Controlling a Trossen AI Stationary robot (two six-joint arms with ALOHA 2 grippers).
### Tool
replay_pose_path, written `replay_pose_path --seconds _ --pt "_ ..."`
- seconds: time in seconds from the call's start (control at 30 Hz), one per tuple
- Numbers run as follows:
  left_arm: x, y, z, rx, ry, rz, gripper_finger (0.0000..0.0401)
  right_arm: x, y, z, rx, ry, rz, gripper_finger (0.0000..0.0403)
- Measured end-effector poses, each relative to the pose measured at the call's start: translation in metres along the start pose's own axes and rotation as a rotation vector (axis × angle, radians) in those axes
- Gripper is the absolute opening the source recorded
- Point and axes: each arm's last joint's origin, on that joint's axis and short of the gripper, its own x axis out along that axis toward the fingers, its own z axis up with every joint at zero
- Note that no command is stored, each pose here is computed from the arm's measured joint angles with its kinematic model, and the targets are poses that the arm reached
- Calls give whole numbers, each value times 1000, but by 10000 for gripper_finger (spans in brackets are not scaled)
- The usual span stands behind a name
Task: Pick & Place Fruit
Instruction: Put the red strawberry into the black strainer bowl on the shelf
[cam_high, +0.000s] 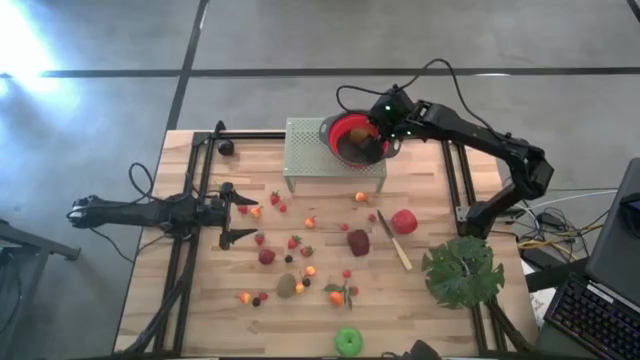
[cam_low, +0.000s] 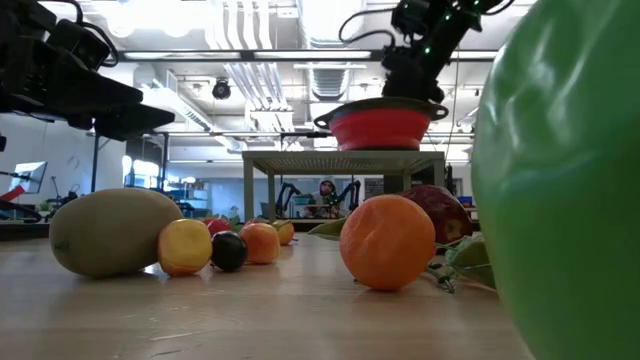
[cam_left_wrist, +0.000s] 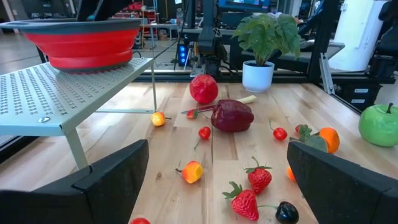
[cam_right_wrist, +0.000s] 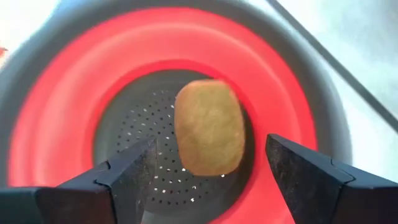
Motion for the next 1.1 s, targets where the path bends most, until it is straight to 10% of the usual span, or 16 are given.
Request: replay_pose_path --seconds 0.57,1.1 --pt "0 0 0 0 0 0 388 -73 60 -10 -149 -139 136 204" --pt "0 0 0 0 -1 0 388 -71 132 -86 -270 57 120 134"
